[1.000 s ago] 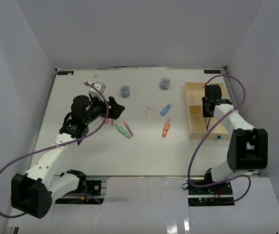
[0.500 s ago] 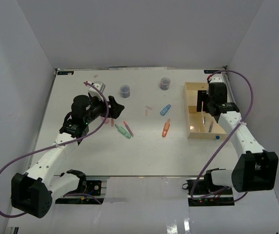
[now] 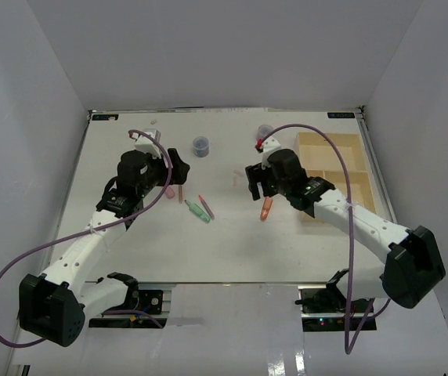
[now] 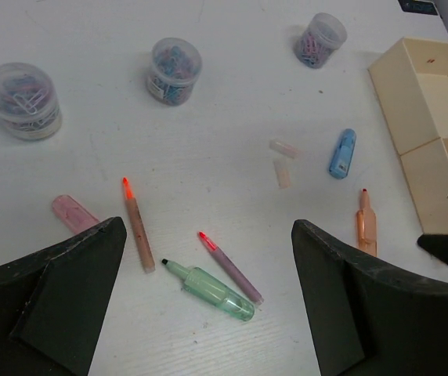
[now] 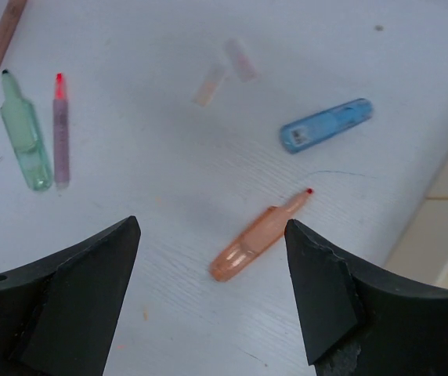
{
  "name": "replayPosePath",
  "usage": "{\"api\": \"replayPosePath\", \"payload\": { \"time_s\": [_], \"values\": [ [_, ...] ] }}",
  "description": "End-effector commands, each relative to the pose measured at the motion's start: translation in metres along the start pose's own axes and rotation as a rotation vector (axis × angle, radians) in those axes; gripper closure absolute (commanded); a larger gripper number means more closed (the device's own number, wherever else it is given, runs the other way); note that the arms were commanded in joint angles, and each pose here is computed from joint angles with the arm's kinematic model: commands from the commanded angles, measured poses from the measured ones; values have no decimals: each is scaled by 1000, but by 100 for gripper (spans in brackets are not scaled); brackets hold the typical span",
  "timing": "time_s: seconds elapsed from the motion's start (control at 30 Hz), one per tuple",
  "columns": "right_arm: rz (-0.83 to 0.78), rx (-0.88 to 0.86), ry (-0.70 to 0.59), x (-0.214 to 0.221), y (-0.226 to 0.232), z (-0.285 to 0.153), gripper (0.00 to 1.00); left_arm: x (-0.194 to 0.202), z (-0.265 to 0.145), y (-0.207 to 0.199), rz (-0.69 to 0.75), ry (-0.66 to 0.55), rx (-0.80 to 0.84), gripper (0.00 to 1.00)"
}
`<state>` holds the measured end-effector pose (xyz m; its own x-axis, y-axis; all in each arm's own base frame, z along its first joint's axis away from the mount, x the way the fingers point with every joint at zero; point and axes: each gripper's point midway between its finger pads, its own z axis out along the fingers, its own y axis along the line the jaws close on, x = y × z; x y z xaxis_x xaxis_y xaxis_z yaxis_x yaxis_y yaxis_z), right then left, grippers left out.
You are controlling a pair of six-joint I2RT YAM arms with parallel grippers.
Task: Sort the stationery into containers
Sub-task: Place the pen in the storage box, then pick up the pen from the center of the board.
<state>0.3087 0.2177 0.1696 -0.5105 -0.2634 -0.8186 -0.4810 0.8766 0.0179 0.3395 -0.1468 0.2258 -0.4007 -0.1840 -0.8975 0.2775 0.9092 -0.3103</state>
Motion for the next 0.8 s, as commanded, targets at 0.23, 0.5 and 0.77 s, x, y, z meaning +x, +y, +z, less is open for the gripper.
{"api": "replayPosePath", "payload": {
  "time_s": [0.23, 0.5, 0.77],
  "values": [
    [-109, -197, 15, 4, 123, 67, 23, -21, -6, 31, -56, -76, -185, 2],
    [-146, -201, 61, 18, 146, 107, 43, -20, -5, 29, -67, -67, -166, 2],
    [-154, -235, 70, 17, 161, 121, 50, -20, -4, 30, -78, -64, -157, 2]
  ]
}}
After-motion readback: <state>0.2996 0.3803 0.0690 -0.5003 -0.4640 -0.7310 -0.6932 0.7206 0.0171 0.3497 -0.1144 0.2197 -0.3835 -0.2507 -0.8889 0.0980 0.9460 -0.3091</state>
